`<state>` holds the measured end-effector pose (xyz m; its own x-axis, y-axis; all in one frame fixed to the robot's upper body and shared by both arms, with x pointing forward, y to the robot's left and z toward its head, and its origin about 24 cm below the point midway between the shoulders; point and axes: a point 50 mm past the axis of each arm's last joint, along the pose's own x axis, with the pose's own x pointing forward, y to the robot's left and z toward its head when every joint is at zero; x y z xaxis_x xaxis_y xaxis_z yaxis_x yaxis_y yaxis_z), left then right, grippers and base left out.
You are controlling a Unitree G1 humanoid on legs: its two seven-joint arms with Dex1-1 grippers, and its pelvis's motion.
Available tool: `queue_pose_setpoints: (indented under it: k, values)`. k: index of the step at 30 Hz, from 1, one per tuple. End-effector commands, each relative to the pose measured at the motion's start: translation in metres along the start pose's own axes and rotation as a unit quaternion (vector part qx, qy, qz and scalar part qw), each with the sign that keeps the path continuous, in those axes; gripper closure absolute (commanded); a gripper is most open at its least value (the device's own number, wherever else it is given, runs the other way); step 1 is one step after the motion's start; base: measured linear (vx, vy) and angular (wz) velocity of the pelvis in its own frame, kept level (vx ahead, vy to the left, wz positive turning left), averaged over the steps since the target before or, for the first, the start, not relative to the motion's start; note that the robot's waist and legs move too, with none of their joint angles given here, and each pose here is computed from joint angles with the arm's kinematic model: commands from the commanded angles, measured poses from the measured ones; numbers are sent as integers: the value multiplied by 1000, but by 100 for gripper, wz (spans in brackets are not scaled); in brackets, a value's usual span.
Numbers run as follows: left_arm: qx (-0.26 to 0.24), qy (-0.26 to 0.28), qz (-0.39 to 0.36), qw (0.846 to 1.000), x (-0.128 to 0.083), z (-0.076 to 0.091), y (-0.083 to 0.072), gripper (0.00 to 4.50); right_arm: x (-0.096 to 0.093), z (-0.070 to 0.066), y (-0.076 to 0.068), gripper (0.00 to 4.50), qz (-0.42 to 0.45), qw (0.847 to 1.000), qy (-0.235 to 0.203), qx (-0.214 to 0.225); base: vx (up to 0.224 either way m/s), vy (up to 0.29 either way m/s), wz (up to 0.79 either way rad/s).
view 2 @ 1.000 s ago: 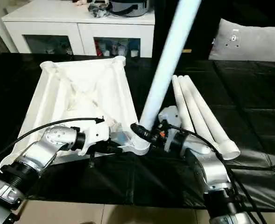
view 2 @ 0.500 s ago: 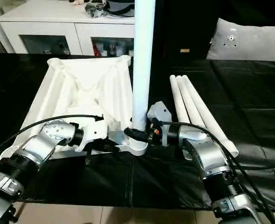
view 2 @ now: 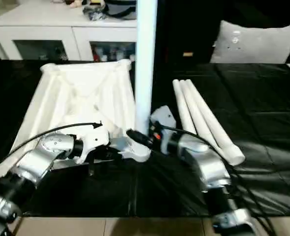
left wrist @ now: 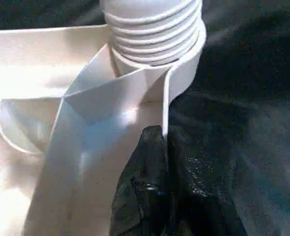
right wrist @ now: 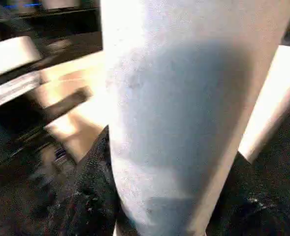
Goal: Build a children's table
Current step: Insert table leg to table base
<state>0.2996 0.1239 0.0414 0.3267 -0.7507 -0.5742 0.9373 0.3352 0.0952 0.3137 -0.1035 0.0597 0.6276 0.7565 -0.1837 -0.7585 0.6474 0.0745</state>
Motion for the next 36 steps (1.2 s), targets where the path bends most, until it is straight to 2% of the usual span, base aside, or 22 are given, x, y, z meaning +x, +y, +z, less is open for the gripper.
queue_pose_setpoints:
  k: [1, 2, 4, 7, 13, 15, 16, 18, 20, 22, 25, 28, 31, 32, 36]
  values:
    - [-29, -7, 16, 999, 11, 10, -11, 450, -7, -48, -17, 262, -122, 984, 122, 55, 0, 0, 0]
    - [-29, -7, 16, 999, 11, 10, -11, 450, -7, -48, -17, 262, -122, 984, 122, 55, 0, 0, 0]
    - [-31, -9, 37, 999, 16, 22, -15, 450, 3, -46, -17, 262, -145, 980, 122, 59, 0, 0, 0]
    - [-38, 4, 61, 997, 19, 27, -17, 450, 8, -46, -14, 262, -153, 979, 125, 60, 0, 0, 0]
    - [-45, 37, 98, 993, 16, 24, -13, 450, 13, -46, -13, 262, -165, 977, 119, 61, 0, 0, 0]
    - [-37, 42, 106, 993, 14, 22, -12, 450, 12, -42, -14, 262, -170, 979, 102, 57, 0, 0, 0]
    - [-21, 45, 107, 993, 12, 20, -10, 450, 11, -35, -17, 262, -178, 980, 69, 53, 0, 0, 0]
    - [-14, 45, 107, 993, 10, 19, -10, 450, 8, -29, -20, 262, -187, 980, 36, 50, 0, 0, 0]
    - [10, 36, 98, 994, 7, 20, -9, 450, 3, -15, -27, 262, -195, 978, -29, 71, 0, 0, 0]
    - [18, 33, 95, 995, 6, 20, -8, 450, -1, -9, -29, 262, -196, 976, -58, 75, 0, 0, 0]
    - [23, 12, 83, 996, 2, 21, -7, 450, -18, 10, -35, 262, -150, 975, -137, 85, 0, 0, 0]
    - [8, -3, 75, 997, 0, 23, -7, 396, -24, 14, -36, 262, -128, 976, -153, 87, 0, 0, 0]
    - [15, -24, 49, 998, -3, 28, -12, 393, -31, 18, -34, 262, -95, 978, -165, 88, 0, 0, 0]
    - [18, -42, 47, 998, -5, 31, -12, 368, -33, 18, -32, 262, -82, 979, -167, 87, 0, 0, 0]
    - [23, -91, 48, 994, -9, 44, -9, 339, -37, 18, -31, 262, -72, 980, -167, 85, 0, 0, 0]
